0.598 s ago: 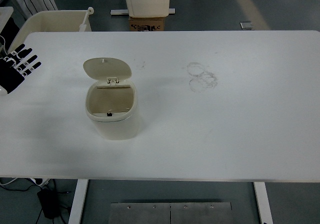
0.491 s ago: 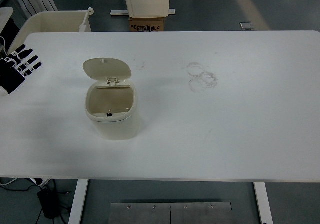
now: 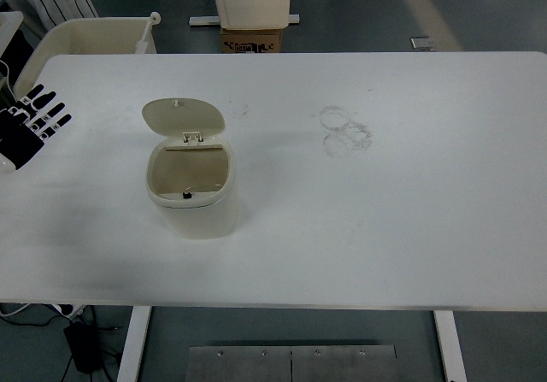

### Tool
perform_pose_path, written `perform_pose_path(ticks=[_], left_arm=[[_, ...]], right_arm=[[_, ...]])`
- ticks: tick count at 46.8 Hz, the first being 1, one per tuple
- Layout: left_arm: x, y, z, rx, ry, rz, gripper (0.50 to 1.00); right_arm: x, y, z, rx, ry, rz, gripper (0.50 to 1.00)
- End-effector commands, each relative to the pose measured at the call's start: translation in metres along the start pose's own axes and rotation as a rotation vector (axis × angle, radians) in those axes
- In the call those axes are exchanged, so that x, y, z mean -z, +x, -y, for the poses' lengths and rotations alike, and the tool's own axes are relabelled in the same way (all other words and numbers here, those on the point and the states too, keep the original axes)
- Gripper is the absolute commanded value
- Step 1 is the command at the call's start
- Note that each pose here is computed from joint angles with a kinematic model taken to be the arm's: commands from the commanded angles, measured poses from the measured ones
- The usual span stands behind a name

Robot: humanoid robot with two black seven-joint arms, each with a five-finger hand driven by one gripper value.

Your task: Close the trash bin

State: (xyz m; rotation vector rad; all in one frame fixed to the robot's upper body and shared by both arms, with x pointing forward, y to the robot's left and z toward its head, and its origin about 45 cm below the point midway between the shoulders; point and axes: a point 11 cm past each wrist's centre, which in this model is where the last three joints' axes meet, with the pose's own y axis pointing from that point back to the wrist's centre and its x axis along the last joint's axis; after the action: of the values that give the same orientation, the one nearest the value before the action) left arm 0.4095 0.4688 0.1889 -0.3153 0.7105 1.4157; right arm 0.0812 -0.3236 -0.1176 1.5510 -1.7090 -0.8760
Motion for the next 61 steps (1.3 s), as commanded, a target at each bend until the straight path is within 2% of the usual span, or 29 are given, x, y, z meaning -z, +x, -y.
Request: perform_pose_path(ticks=[1,25,35,39,61], left_arm=[[0.003,0.002,-0.002,-0.006,0.01,0.003,1.0],[-0.008,-0.002,0.001,-0.014,0.01,0.027,1.0],[-0.02,-0.012,0.007,0.006,0.002,0.046,1.0],[-0.03,-0.01,0.002,-0.002,0.013,0.08,1.0],[-0.03,-0.022,0.001,0.019,0.047,0.095,1.0]], right_arm=[[0.0,0.0,0.0,0.0,0.001,0.0,0.991],[0.0,0.0,0.0,0.0,0.0,0.0,0.991],[0.0,0.0,0.0,0.0,0.0,0.0,0.991],[0.0,0.0,0.0,0.0,0.0,0.0,0.991],[0.001,0.0,0.0,0.0,0.002,0.0,0.991]])
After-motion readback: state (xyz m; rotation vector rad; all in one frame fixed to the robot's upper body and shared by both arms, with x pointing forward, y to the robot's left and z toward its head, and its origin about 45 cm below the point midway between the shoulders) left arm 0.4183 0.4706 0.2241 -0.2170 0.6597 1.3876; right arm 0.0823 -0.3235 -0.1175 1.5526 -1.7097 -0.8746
